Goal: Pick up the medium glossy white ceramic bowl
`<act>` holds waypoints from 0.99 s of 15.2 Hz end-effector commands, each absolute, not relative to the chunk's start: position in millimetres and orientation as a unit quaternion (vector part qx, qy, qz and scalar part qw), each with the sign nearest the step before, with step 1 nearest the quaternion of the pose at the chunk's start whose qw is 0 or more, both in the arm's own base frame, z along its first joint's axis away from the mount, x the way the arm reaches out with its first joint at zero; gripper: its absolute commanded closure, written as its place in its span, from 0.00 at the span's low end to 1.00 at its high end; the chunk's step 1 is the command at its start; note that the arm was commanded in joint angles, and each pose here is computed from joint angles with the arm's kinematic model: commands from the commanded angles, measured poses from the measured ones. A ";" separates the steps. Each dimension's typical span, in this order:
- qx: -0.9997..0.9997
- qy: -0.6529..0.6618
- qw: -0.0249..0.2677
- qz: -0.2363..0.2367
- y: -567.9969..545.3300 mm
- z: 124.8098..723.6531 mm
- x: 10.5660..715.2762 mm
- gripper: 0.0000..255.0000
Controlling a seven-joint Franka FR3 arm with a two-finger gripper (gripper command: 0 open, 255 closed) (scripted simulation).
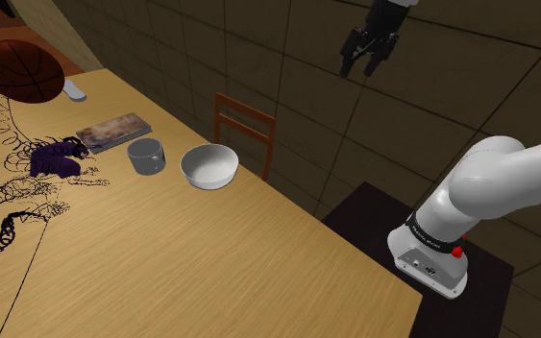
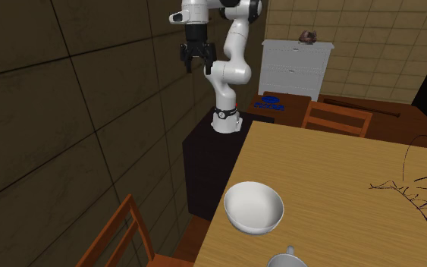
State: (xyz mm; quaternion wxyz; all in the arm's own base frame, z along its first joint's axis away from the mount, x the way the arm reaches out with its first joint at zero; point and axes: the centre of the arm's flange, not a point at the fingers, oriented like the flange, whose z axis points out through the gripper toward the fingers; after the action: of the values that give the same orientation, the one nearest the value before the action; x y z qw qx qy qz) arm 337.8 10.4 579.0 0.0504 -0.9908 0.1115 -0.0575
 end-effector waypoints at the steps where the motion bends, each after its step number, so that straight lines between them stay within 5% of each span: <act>1: -0.990 0.112 0.054 -0.059 22.6 561.8 350.1 0.00; 15: -0.988 0.114 0.080 -0.063 110.8 432.1 439.8 0.00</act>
State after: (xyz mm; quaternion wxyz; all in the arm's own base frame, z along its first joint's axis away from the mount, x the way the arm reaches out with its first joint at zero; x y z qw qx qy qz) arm 433.5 105.1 441.6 0.0782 -0.9885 0.1133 -0.0625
